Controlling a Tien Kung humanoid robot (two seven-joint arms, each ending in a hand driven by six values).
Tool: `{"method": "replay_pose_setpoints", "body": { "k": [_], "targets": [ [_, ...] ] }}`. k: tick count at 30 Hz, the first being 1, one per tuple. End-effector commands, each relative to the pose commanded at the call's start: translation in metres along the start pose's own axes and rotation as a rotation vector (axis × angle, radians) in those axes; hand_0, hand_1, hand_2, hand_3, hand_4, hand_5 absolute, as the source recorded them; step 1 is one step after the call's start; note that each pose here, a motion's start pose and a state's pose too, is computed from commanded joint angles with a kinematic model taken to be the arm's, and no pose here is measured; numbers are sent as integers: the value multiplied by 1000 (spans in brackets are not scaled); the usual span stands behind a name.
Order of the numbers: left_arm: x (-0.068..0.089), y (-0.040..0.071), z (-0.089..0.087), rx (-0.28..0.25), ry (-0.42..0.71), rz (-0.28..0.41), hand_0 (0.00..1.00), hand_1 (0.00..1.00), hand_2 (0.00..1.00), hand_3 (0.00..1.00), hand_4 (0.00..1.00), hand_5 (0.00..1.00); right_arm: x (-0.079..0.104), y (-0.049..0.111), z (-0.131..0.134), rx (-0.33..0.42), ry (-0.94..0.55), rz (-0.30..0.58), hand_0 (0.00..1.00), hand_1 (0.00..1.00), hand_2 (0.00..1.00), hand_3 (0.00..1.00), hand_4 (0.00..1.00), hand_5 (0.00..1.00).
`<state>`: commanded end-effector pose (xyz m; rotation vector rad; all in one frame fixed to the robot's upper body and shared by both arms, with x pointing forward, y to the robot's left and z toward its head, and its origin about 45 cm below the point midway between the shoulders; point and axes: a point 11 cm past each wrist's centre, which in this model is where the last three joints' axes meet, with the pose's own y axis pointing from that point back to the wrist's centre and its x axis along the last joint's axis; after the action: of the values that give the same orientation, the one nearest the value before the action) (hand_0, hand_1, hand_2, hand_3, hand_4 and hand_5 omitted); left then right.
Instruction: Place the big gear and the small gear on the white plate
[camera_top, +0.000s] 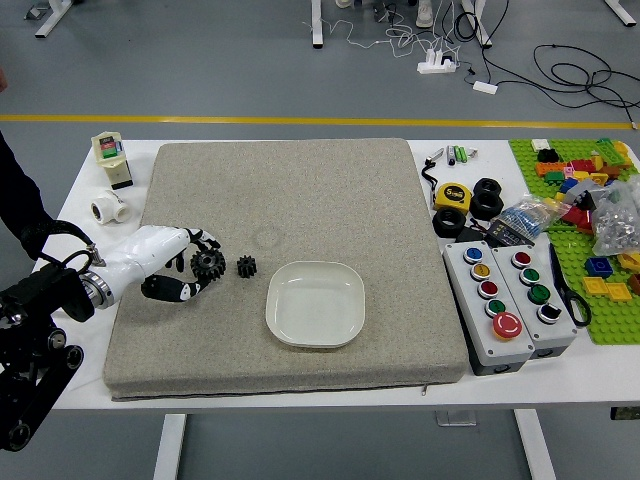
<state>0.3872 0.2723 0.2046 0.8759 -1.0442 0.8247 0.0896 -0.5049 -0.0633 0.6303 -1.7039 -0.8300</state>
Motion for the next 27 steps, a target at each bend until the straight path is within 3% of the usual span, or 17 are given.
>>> {"method": "replay_pose_setpoints", "body": {
  "k": [5, 9, 11, 14, 15, 20, 21, 26, 27],
  "targets": [
    [13, -1, 39, -101, -40, 27, 279, 343, 403, 500, 19, 2, 0, 0, -1, 0, -1, 0, 602, 608, 696, 554, 751, 660],
    [13, -2, 70, -184, -67, 24, 280, 347, 406, 501, 14, 2, -1, 0, -1, 1, -1, 0, 602, 608, 696, 555, 751, 659],
    [9, -3, 92, -241, -82, 15, 280, 347, 406, 501, 14, 2, 0, 0, -1, 1, -2, 0, 602, 608, 696, 555, 751, 659],
    [-2, -5, 110, -287, -92, -9, 280, 347, 406, 501, 14, 2, 0, 0, -2, 1, -2, 0, 602, 608, 696, 555, 751, 659],
    [-10, -8, 115, -299, -92, -24, 285, 370, 430, 517, 86, 2, 0, 0, -2, 2, -2, 0, 602, 608, 696, 555, 752, 659],
    [-36, -15, 124, -309, -84, -76, 285, 370, 430, 517, 86, 2, -1, 0, -2, 2, -3, -1, 602, 608, 696, 555, 752, 659],
    [-41, -16, 124, -306, -82, -81, 322, 463, 535, 586, 702, 155, -1, 0, -2, 2, -2, -1, 602, 608, 696, 555, 752, 659],
    [-47, -22, 123, -290, -78, -81, 322, 463, 535, 586, 702, 155, -1, 0, -1, 1, 0, -1, 602, 608, 696, 555, 752, 659],
    [-46, -22, 122, -289, -76, -76, 386, 560, 713, 734, 967, 292, -1, 0, -1, 0, 0, -1, 602, 608, 696, 555, 752, 659]
  ]
}}
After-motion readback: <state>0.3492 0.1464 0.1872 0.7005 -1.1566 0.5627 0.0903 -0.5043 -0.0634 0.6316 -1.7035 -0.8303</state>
